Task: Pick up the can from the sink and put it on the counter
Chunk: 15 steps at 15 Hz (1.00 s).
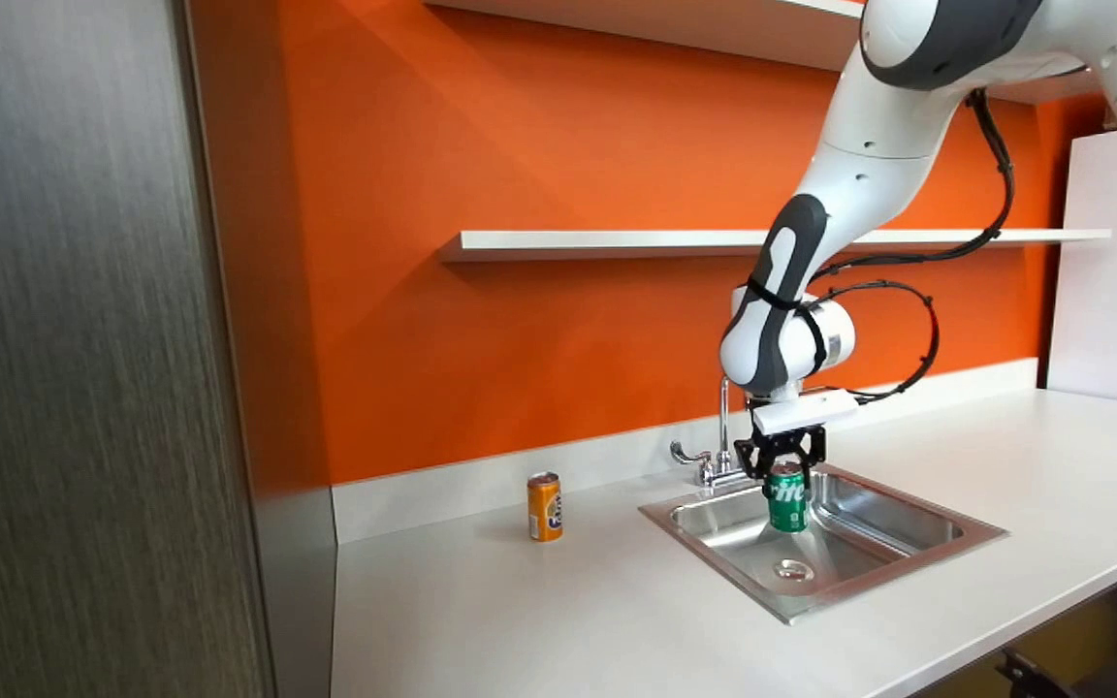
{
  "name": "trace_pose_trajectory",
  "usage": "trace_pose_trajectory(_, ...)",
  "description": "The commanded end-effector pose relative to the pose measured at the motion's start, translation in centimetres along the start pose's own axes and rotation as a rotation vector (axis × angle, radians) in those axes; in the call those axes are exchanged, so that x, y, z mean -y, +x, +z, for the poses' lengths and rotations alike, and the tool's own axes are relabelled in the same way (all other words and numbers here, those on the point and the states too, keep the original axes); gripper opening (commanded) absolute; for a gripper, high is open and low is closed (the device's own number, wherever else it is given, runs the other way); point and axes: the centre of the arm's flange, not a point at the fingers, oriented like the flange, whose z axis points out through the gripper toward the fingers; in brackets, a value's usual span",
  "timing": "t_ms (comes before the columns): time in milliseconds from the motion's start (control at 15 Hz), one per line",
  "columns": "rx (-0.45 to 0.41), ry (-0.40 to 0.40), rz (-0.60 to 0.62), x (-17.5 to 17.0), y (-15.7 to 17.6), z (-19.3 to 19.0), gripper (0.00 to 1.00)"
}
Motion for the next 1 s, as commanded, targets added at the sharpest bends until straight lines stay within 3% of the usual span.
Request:
trace_pose_trajectory(0, 0.0, -0.025, -0.071, 3.2, -2.7, -4.0, 0.39)
trace_pose_trajectory(533, -0.036, -0.079, -0.279, 12.6, -5.7, -6.0, 0.39)
trace_pose_trajectory(933, -0.052, -0.053, -0.382, 17.3, -7.4, -5.9, 0.39)
